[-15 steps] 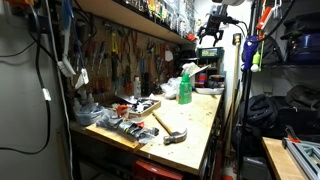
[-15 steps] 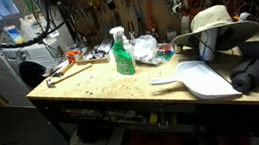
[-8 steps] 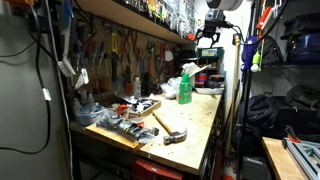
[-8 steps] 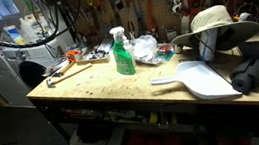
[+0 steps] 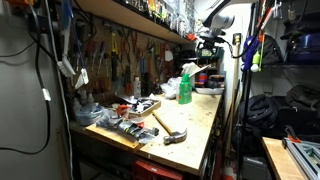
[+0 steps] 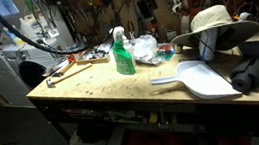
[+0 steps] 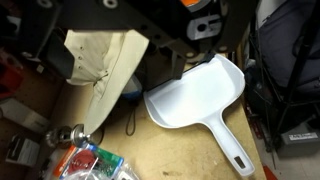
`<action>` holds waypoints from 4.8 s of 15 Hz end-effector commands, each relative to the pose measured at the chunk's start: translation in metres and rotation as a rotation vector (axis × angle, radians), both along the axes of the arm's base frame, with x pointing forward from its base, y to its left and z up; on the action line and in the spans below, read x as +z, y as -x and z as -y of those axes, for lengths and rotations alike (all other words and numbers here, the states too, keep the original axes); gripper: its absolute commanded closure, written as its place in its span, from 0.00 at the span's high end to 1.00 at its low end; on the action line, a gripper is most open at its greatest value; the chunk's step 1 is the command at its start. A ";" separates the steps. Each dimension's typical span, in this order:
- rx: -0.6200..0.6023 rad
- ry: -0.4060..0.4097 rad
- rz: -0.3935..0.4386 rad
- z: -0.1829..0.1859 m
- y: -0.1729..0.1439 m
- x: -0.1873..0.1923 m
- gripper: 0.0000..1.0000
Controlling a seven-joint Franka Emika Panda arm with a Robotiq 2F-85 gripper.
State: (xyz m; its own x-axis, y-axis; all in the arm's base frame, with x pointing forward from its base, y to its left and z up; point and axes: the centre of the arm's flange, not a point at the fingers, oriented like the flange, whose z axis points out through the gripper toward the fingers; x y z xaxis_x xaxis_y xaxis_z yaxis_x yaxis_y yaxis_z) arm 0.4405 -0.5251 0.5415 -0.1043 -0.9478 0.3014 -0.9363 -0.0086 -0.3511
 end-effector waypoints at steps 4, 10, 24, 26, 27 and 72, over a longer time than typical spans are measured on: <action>-0.116 0.068 0.115 0.093 -0.018 -0.030 1.00; -0.126 0.116 0.099 0.101 -0.010 -0.057 1.00; -0.048 0.123 0.102 0.149 -0.023 -0.100 1.00; -0.024 0.128 0.131 0.154 -0.028 -0.105 1.00; -0.013 0.126 0.146 0.157 -0.032 -0.107 0.88; 0.243 0.176 0.899 0.135 -0.084 -0.043 0.01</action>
